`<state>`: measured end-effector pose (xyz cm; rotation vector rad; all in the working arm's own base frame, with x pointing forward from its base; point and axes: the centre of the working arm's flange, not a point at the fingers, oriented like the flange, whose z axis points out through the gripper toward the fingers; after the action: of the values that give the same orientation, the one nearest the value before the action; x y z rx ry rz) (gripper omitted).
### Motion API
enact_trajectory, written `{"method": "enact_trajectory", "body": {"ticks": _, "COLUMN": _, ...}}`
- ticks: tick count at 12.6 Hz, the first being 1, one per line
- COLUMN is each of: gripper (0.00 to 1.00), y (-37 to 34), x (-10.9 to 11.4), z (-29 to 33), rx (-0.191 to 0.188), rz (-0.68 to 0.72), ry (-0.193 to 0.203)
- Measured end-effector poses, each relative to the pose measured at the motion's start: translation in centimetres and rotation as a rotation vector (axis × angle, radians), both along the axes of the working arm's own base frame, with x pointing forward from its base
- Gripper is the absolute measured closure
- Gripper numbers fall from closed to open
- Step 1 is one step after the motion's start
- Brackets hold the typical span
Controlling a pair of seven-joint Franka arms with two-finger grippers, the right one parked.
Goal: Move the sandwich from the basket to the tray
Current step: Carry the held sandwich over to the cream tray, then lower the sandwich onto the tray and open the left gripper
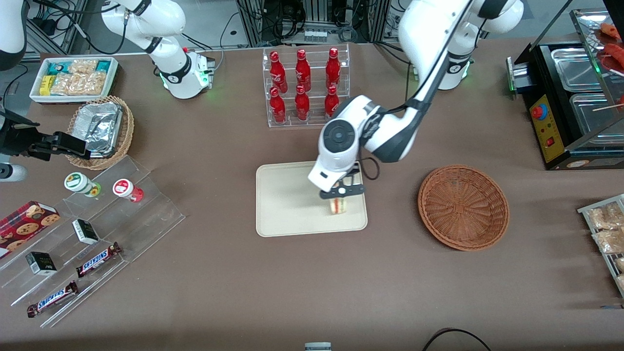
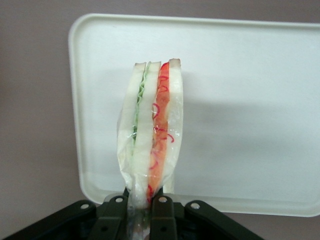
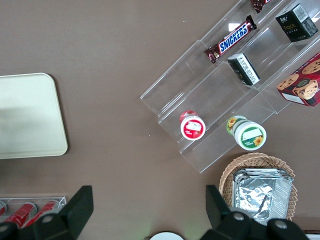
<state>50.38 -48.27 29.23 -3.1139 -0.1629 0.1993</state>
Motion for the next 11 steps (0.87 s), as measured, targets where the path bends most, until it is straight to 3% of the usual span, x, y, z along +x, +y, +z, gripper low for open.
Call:
{"method": "enact_trajectory", "body": {"ticks": 3, "gripper": 0.85, "y": -3.4, "x": -0.7, "z": -1.4, "rx": -0.01, "rz": -0.02, "ry": -0.008}}
{"method": "enact_trajectory", "body": {"ticks": 11, "gripper": 0.85, "y": -5.5, "x": -0.2, "z": -2.6, "rx": -0.025, "rz": 0.03, "ry": -0.014}}
